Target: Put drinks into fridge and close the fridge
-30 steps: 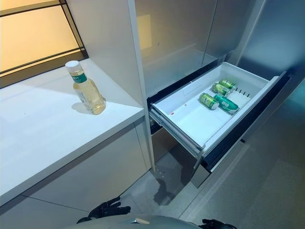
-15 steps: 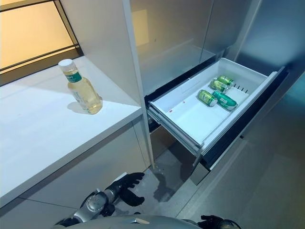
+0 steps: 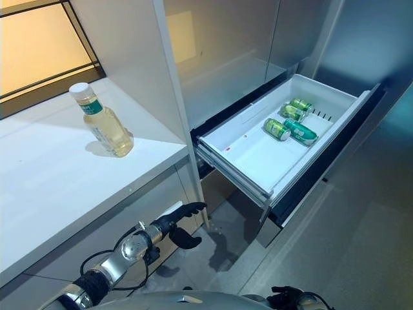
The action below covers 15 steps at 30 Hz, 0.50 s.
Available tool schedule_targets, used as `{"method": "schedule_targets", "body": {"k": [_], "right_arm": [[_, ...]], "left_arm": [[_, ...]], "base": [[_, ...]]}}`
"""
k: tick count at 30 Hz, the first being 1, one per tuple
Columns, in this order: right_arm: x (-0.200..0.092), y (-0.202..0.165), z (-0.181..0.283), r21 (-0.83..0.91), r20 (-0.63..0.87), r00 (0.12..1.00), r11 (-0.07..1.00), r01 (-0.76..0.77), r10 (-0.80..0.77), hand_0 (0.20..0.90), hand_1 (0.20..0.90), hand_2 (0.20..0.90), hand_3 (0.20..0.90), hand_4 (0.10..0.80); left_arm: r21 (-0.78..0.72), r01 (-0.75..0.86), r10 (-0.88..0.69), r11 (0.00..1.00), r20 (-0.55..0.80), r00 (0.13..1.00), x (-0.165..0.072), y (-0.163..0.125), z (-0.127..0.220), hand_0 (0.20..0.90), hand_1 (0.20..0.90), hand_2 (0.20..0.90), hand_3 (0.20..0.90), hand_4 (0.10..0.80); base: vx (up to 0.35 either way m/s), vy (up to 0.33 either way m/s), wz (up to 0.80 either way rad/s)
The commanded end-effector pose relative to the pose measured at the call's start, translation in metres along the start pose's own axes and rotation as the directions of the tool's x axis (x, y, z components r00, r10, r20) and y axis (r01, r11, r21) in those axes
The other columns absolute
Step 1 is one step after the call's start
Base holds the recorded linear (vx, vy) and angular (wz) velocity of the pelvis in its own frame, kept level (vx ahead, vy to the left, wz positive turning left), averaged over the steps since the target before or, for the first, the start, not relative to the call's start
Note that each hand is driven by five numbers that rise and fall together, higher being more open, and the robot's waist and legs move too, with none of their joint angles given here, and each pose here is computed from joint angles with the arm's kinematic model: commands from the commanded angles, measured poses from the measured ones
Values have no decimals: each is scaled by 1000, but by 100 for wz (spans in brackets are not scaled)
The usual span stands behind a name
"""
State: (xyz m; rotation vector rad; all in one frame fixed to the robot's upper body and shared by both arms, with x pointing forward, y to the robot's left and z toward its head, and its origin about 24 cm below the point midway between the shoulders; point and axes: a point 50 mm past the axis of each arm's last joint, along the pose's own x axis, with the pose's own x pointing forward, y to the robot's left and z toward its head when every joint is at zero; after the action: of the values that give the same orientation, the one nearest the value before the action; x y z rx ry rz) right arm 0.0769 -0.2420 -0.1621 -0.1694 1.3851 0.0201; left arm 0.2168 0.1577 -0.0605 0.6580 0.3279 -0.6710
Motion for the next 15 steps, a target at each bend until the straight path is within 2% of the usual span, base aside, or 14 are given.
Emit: {"method": "schedule_targets", "body": {"k": [1, 9, 15], "right_arm": [[-1, 1, 12, -3, 59, 998, 1000, 0, 0, 900, 900, 900, 900, 800], [-2, 2, 0, 57, 72, 997, 998, 21, -25, 900, 900, 900, 900, 800], [-2, 3, -4, 79, 72, 997, 997, 18, -24, 900, 900, 900, 900, 800]], "left_arm": [[96, -69, 32, 993, 344, 938, -2, 42, 67, 900, 900, 900, 900, 800], [26, 27, -37, 999, 592, 805, -57, 79, 116, 900, 900, 900, 900, 800], [15, 104, -84, 995, 701, 708, -78, 88, 139, 900, 900, 900, 900, 800]], "base": [[-90, 28, 6], [-28, 3, 13], [-4, -20, 6]]}}
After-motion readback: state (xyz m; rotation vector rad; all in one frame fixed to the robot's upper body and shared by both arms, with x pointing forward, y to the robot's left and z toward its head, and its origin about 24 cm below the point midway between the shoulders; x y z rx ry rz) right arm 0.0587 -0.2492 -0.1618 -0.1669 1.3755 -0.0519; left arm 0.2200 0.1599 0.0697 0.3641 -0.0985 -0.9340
